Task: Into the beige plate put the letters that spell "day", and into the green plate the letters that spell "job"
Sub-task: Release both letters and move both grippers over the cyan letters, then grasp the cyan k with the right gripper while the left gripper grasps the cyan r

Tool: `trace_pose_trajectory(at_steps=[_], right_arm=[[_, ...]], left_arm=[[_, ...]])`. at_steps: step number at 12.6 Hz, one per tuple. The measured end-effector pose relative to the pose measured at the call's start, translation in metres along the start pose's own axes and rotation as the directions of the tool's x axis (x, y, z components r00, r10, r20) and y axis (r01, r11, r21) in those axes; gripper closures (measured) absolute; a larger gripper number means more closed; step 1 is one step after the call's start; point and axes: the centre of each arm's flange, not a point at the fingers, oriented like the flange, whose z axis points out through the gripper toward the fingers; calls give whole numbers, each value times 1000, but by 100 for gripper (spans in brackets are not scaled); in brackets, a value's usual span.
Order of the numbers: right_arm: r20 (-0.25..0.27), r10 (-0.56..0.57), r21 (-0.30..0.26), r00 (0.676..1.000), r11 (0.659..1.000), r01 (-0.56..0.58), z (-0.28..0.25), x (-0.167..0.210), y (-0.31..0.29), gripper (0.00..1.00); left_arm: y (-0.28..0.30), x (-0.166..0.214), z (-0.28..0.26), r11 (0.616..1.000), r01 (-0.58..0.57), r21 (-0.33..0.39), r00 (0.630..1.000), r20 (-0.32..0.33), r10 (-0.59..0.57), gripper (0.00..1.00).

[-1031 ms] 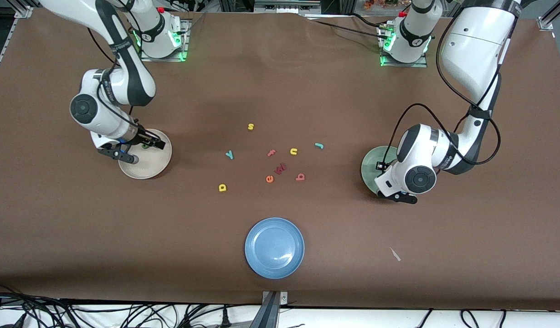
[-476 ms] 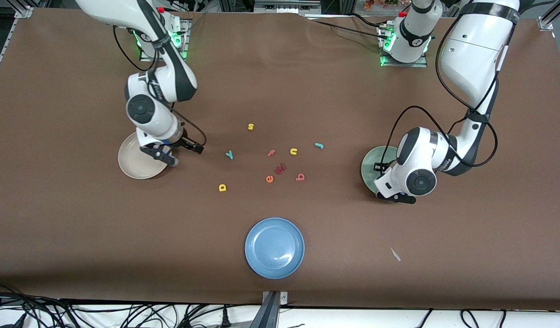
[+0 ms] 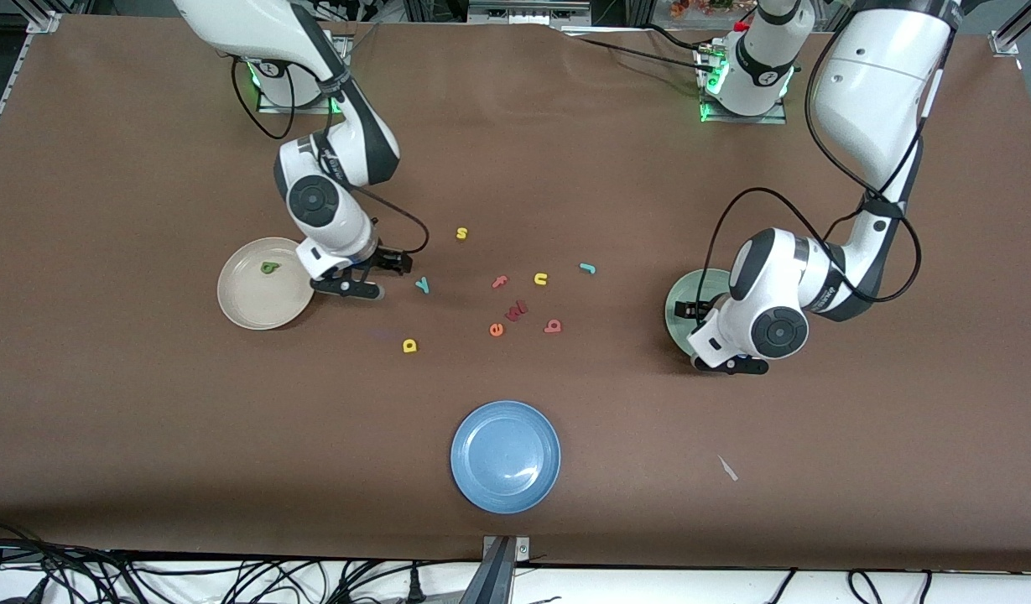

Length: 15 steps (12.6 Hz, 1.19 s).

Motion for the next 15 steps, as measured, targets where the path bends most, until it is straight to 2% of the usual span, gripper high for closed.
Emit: trace_pose_trajectory(at_steps=[3, 6, 8, 10, 14, 15], right_arm=[[-9, -145, 1, 989, 989, 145, 0, -16, -25, 0], [-36, -339, 2, 940, 941, 339, 4, -14, -29, 0], [-43, -412, -7, 910, 911, 412, 10, -8, -35, 0], [-45, -454, -26, 890, 891, 453, 18, -3, -43, 0], [-61, -473, -35, 879, 881, 471, 30, 3, -55, 4], [-64, -473, -35, 879, 881, 472, 31, 4, -55, 15]], left_arm=[[43, -22, -19, 988, 149, -39, 989, -3, -150, 0], [102, -52, -27, 939, 337, -63, 941, 15, -337, 0], [139, -70, -36, 881, 459, -114, 888, 21, -460, 0], [162, -80, -40, 803, 573, -161, 816, 27, -577, 0], [188, -92, -23, 675, 710, -201, 695, 46, -718, 0], [191, -95, -10, 645, 734, -214, 667, 51, -743, 0]])
